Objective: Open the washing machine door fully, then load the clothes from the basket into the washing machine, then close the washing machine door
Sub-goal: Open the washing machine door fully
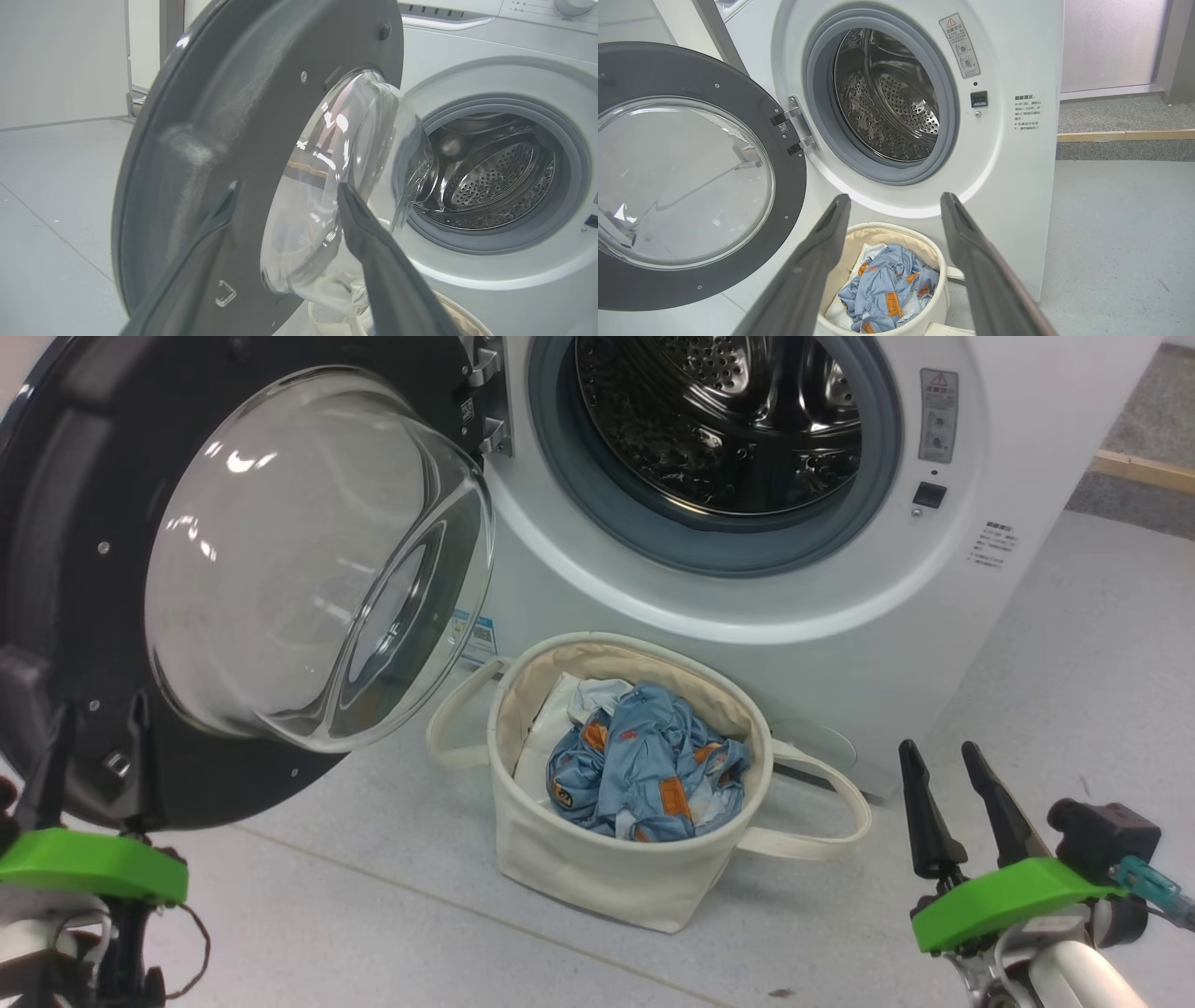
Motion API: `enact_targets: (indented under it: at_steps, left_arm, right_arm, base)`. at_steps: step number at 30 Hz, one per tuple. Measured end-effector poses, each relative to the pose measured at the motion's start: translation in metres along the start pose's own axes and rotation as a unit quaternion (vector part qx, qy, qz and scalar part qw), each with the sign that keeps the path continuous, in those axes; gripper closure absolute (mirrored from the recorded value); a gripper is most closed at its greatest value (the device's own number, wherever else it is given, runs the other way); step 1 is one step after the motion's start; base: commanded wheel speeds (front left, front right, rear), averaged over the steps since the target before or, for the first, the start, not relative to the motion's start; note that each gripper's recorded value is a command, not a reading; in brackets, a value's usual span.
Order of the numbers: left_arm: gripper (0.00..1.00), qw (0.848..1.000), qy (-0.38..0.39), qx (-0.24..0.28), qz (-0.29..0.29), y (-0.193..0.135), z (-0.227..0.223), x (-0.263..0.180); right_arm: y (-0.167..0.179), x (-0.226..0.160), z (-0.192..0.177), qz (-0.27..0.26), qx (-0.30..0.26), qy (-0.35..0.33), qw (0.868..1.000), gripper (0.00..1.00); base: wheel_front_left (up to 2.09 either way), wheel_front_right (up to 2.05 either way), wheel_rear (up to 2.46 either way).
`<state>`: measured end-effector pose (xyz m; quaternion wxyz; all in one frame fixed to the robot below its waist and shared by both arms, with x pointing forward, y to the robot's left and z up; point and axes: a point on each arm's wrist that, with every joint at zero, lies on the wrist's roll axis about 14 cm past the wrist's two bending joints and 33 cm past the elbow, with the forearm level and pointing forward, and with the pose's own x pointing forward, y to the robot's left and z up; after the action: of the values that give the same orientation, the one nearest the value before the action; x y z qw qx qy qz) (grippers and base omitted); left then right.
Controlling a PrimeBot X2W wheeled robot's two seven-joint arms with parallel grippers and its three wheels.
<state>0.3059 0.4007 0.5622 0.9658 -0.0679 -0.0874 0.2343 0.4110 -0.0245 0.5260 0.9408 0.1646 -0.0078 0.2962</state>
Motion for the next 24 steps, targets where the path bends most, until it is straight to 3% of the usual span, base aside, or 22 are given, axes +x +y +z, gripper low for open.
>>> enact_targets:
  at_steps: [14, 24]
  left_arm:
    - [0.00, 0.998, 0.005, -0.018, -0.059, -0.049, -0.005, 0.003]
    - [0.00, 0.993, 0.010, -0.028, -0.118, -0.104, -0.015, 0.012]
  right_arm:
    - [-0.018, -0.017, 0.009, -0.032, -0.004, -0.012, 0.999, 0.00]
    - [-0.043, -0.045, 0.029, -0.078, -0.021, -0.039, 0.996, 0.00]
  base:
    - [0.00, 0.00, 0.00]
    - [0.00, 0.00, 0.00]
